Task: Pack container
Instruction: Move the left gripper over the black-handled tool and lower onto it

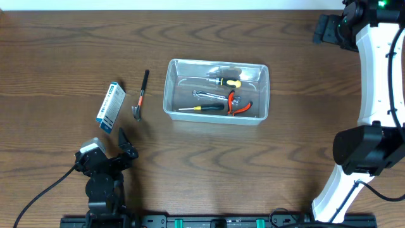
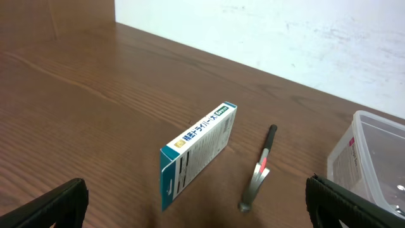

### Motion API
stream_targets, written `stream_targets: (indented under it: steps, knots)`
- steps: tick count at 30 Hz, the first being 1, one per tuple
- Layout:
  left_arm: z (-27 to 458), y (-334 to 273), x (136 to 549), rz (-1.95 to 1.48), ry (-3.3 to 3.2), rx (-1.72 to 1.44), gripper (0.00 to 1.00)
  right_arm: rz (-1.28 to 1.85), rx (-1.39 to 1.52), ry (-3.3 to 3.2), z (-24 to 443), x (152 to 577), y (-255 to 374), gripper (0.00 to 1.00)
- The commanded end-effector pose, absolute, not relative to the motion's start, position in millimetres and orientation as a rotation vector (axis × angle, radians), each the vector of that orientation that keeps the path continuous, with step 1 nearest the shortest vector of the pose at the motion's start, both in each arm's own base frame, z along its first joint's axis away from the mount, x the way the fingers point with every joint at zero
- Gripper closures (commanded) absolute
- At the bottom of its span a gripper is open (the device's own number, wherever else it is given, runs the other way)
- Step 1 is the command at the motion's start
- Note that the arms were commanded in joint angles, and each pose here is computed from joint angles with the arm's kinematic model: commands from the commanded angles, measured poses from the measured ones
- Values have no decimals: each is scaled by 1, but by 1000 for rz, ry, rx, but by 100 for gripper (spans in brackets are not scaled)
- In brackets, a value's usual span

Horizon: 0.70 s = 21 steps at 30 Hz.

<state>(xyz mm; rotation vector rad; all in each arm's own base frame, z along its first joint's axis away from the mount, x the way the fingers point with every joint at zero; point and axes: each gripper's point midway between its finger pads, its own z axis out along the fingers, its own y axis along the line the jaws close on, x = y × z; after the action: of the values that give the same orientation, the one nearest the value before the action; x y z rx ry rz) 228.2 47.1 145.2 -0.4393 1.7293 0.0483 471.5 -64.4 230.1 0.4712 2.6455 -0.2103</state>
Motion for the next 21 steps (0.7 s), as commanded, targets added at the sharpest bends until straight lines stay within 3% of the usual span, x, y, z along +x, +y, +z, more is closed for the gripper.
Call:
stream_targets:
  steps: [1, 6, 12, 21]
  knots:
    - [138, 43, 231, 29, 1739, -422, 2, -215, 452, 2639, 235, 471, -64, 1]
    - [150, 14, 236, -127, 1742, -299, 2, -215, 452, 2639, 235, 471, -64, 1]
    - [203, 16, 235, -49, 1802, -239, 2, -215, 452, 2638, 235, 471, -64, 1]
    - [256, 17, 292, 66, 2326, -166, 2, -215, 452, 2638, 235, 471, -64, 1]
